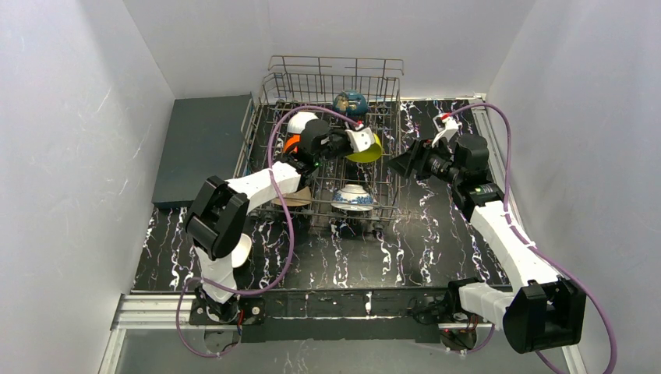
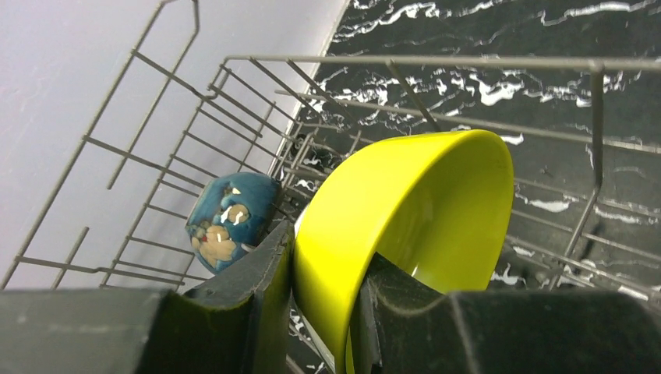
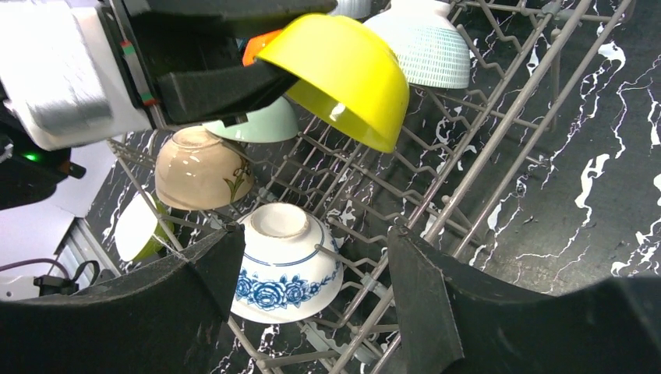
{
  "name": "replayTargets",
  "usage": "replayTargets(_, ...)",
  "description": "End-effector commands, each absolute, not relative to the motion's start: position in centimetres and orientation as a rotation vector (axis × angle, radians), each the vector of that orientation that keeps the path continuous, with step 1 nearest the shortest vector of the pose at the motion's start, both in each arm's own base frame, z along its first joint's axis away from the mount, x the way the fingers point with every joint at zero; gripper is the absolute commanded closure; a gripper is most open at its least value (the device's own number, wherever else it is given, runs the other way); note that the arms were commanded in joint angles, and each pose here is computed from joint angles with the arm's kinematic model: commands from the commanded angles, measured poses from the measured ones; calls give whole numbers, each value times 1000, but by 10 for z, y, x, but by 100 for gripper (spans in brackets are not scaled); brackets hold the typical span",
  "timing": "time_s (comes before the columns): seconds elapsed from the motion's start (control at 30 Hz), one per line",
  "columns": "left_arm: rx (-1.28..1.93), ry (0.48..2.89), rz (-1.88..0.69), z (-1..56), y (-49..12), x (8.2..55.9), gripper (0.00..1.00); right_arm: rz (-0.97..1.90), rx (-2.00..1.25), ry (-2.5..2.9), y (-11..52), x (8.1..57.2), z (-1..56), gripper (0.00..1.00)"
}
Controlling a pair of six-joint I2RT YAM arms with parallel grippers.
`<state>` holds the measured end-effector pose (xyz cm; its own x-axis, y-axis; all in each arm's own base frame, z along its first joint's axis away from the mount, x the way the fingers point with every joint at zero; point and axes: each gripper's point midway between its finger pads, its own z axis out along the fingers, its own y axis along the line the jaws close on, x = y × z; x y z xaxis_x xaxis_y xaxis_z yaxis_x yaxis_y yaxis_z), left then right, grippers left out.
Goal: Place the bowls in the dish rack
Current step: Adjust the bowl in the dish rack.
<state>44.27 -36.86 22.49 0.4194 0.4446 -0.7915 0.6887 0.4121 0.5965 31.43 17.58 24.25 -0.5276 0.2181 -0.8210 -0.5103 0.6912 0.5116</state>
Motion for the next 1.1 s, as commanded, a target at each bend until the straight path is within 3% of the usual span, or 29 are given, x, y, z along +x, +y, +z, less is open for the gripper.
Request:
replayTargets(0.0,1199,1091,-99,238,-362,447,87,913,-251,1882,173,318,251,24)
replayTargets(0.7,1214,1007,-22,219,-346,412,93,922,-258,1879,172,320,250,24)
replayTargets(0.87,1216,1015,-33,210,-349,401,82,927,-260,1881,172,320,250,24)
replayTargets(1.07,1238,1021,-49,200,-356,390,62,939,-267,1884,174,319,247,24)
